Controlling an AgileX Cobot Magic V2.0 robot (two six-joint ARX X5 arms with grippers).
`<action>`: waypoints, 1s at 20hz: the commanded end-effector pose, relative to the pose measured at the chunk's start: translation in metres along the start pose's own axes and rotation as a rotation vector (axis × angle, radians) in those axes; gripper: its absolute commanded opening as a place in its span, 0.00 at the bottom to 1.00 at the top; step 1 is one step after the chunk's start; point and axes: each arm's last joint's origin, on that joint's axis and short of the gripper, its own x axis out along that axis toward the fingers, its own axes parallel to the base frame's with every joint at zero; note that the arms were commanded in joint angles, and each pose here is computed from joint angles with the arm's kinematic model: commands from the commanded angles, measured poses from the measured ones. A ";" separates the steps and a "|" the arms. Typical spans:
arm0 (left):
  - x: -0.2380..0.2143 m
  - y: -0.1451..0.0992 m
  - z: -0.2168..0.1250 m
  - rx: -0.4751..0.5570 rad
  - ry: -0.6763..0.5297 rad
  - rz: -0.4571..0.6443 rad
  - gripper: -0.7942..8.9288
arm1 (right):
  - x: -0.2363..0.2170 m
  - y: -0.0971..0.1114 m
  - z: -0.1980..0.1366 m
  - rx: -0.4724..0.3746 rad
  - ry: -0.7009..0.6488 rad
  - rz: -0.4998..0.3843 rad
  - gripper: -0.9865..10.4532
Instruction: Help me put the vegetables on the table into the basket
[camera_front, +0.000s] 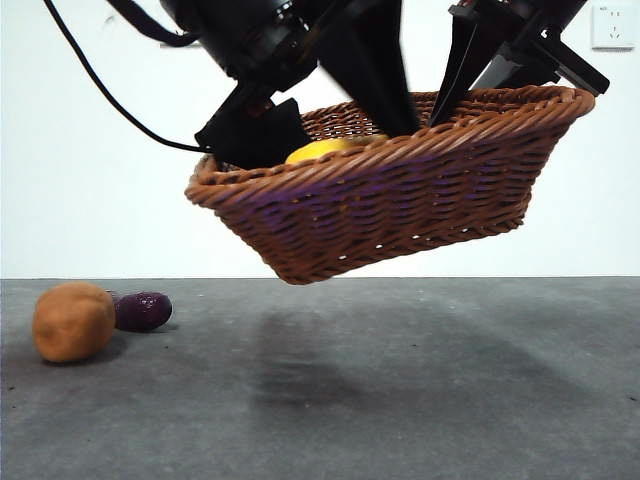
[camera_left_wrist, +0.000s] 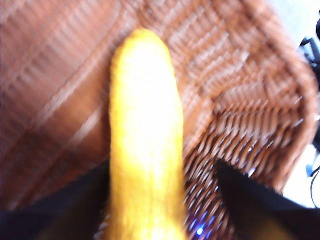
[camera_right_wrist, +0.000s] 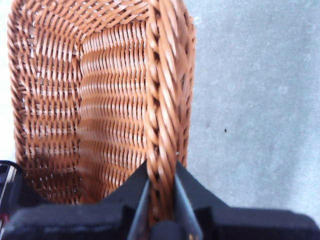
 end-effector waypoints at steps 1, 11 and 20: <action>-0.004 -0.004 0.007 -0.011 -0.023 -0.010 0.66 | 0.000 0.001 0.001 0.005 -0.011 0.020 0.08; -0.093 0.001 0.013 -0.052 -0.135 0.158 0.66 | -0.001 -0.002 0.003 -0.016 -0.028 0.016 0.08; -0.127 0.094 -0.009 -0.382 0.012 0.689 0.66 | -0.010 -0.022 0.010 -0.009 -0.036 0.020 0.08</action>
